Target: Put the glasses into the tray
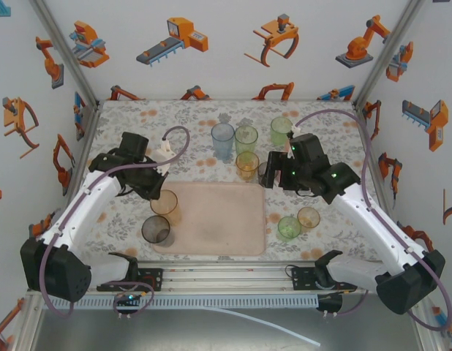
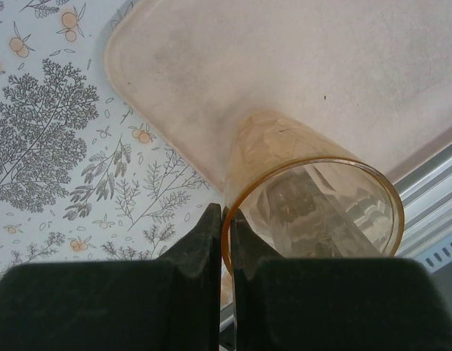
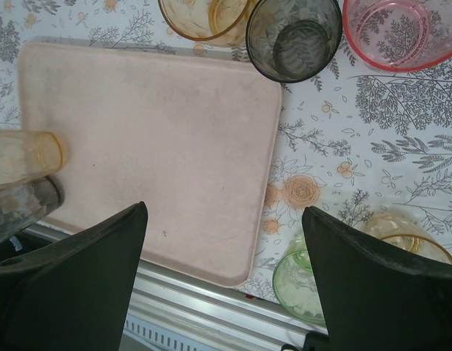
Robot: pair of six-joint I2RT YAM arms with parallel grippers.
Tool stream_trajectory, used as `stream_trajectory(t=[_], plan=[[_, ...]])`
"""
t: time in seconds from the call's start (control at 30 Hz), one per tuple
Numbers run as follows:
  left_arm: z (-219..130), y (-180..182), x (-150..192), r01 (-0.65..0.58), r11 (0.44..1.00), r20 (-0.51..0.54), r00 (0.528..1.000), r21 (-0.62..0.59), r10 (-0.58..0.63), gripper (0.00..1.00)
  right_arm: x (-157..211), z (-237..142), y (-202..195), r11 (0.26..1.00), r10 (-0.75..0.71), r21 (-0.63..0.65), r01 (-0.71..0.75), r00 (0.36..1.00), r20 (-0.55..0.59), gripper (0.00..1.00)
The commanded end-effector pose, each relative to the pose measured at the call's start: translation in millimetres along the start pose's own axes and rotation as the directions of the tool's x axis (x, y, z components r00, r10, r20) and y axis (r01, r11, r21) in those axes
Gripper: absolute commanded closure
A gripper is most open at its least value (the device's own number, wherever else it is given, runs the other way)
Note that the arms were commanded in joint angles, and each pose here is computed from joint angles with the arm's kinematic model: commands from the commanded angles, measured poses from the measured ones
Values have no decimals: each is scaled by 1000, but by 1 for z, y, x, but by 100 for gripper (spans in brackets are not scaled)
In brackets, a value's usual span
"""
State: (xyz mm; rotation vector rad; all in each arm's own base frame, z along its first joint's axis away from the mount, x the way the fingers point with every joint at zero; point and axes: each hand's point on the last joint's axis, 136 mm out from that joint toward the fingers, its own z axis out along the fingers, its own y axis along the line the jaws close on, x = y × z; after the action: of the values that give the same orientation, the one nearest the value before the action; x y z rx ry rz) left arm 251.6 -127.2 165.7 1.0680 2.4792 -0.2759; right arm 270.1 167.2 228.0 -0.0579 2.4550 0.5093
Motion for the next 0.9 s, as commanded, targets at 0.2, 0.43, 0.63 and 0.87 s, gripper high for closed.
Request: stream_trajectory(t=[0.2, 0.43, 0.63, 0.87], plan=[[0, 10, -14, -11, 999, 47, 999, -38, 13, 90, -9, -4, 7, 1000, -8, -21, 9, 999, 32, 23], [6, 18, -18, -23, 998, 26, 999, -55, 25, 90, -8, -9, 5, 1000, -7, -18, 8, 999, 40, 23], [9, 22, -14, -35, 997, 14, 999, -75, 36, 91, -5, -10, 3, 1000, -8, -12, 9, 999, 41, 23], [9, 20, -10, -38, 997, 6, 999, -66, 39, 90, -6, -6, 4, 1000, -10, -11, 11, 999, 35, 22]])
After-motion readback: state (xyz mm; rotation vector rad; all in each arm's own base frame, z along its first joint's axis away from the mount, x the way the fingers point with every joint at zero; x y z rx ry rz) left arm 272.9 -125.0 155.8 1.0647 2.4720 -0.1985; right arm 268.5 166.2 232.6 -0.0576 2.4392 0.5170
